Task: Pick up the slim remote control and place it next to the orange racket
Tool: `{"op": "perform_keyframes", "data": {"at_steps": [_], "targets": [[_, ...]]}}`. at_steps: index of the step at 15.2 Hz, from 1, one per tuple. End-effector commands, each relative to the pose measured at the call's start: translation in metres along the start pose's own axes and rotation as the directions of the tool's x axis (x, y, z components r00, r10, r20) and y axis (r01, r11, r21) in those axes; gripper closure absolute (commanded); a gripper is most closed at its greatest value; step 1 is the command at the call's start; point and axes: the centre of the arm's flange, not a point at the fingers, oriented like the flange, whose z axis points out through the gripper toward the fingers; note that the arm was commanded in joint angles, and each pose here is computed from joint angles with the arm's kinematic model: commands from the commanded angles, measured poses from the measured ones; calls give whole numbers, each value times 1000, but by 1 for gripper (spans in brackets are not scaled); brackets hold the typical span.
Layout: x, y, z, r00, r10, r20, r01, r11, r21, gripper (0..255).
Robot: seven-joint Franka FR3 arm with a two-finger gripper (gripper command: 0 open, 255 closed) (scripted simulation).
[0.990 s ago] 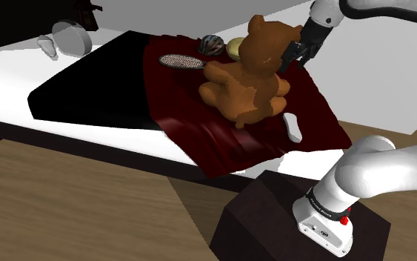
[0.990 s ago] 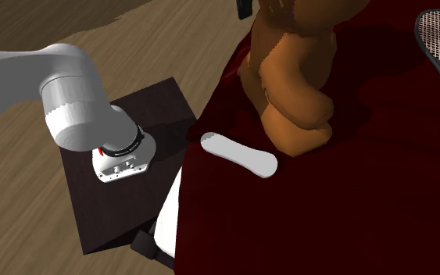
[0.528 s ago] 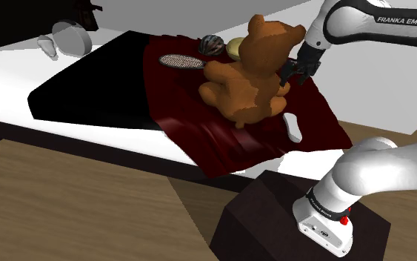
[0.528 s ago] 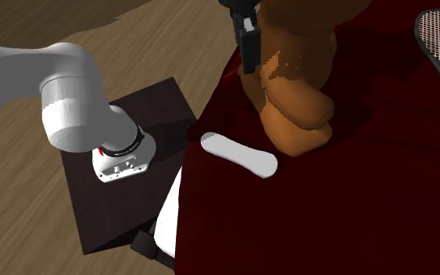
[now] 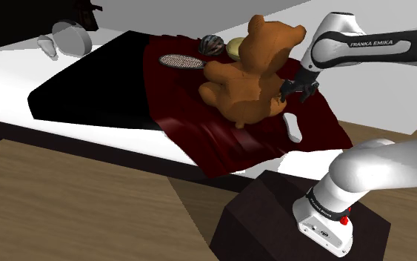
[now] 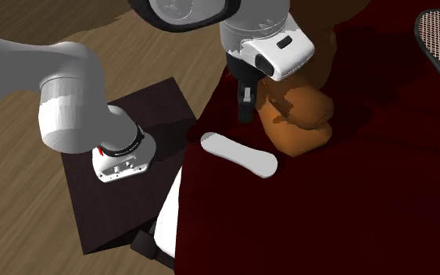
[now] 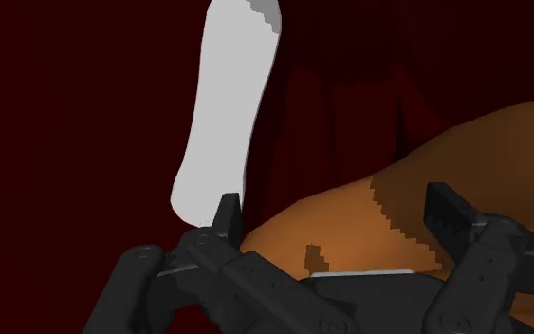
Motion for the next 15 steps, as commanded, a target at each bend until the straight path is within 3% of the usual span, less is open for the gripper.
{"op": "perform_keyframes", "data": {"at_steps": [1, 8, 15], "targets": [[3, 17, 21, 998, 56, 17, -56, 998, -6, 0], [1, 67, 94, 968, 240, 73, -238, 971, -35, 0], [-2, 67, 131, 968, 240, 73, -238, 971, -35, 0]]}}
